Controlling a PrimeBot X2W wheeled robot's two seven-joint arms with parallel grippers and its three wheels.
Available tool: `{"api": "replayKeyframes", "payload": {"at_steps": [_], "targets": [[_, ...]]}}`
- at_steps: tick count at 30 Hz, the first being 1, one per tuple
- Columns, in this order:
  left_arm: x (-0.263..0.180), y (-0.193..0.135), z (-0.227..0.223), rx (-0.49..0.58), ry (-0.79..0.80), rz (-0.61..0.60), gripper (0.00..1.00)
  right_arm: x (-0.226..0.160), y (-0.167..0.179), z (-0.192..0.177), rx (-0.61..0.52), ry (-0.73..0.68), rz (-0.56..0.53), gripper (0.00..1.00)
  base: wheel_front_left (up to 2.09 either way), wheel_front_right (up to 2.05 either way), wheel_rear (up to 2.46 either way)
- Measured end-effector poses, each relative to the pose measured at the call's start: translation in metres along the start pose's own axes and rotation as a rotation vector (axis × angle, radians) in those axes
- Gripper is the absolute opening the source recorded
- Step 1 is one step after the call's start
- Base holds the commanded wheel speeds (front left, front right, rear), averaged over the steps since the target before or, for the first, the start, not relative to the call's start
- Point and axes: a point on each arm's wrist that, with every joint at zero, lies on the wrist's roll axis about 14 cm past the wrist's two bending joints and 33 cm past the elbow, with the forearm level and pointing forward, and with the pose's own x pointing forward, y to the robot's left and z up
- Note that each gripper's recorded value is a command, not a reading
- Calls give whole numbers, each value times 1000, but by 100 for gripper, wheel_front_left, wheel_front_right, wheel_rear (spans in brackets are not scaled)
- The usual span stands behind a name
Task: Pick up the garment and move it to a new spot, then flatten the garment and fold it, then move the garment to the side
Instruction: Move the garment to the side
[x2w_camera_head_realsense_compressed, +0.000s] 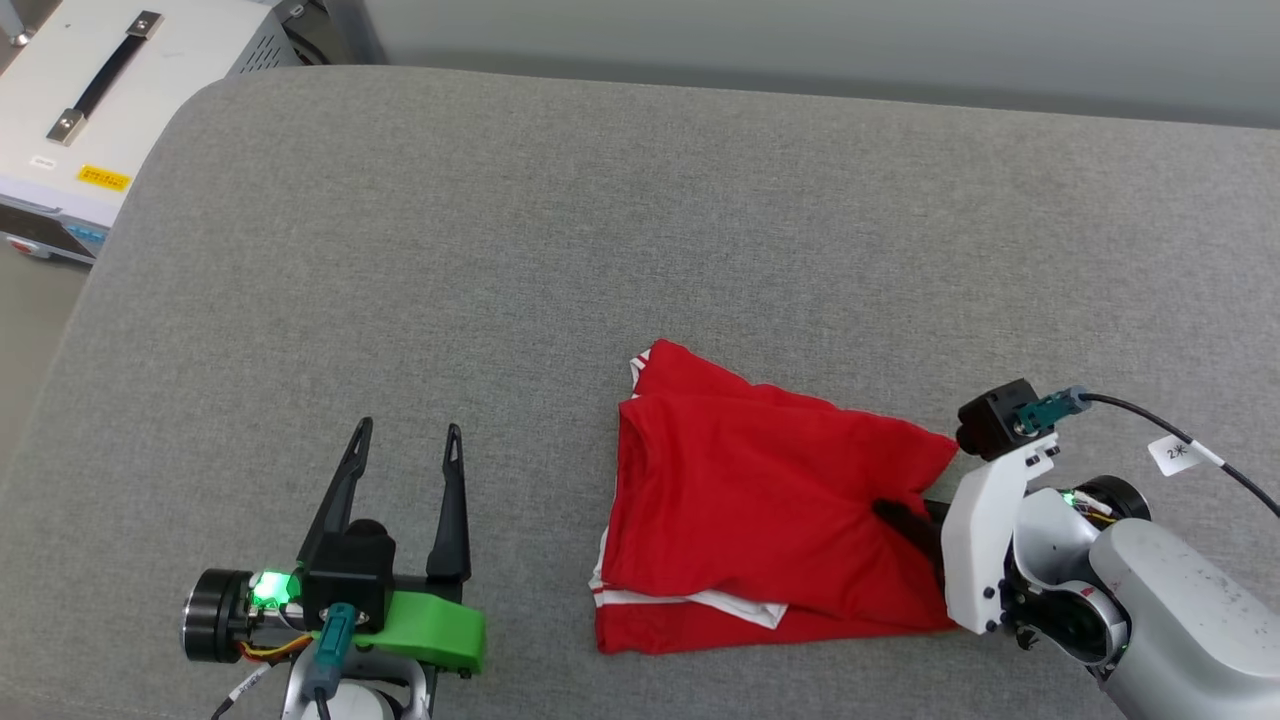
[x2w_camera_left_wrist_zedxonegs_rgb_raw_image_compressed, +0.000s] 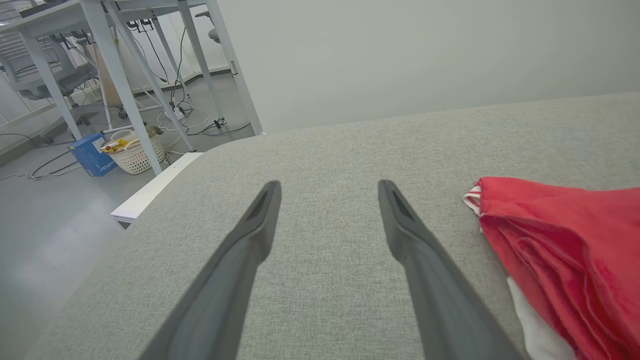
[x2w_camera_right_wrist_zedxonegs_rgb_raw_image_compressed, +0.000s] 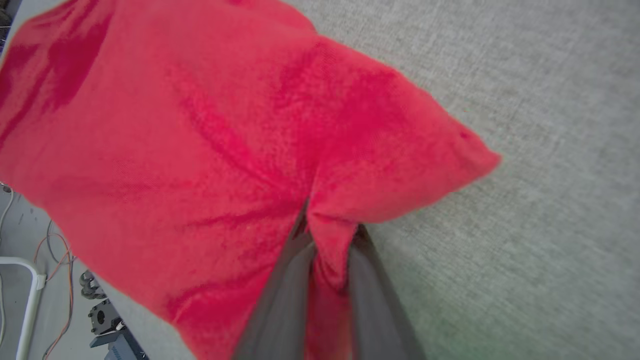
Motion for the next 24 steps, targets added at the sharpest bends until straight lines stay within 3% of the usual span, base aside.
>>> {"api": "replayKeyframes", "payload": {"at_steps": [6, 14, 24], "targets": [[3, -6, 2, -9, -9, -15, 100, -10, -4, 18, -77, -82, -18, 0, 0, 0, 0], [9, -23, 5, -21, -23, -64, 100, -61, -52, 58, -264, -184, -184, 0, 0, 0, 0], [24, -60, 10, -43, -45, -171, 100, -149, -118, 65, -254, -239, -426, 0, 0, 0, 0]]}}
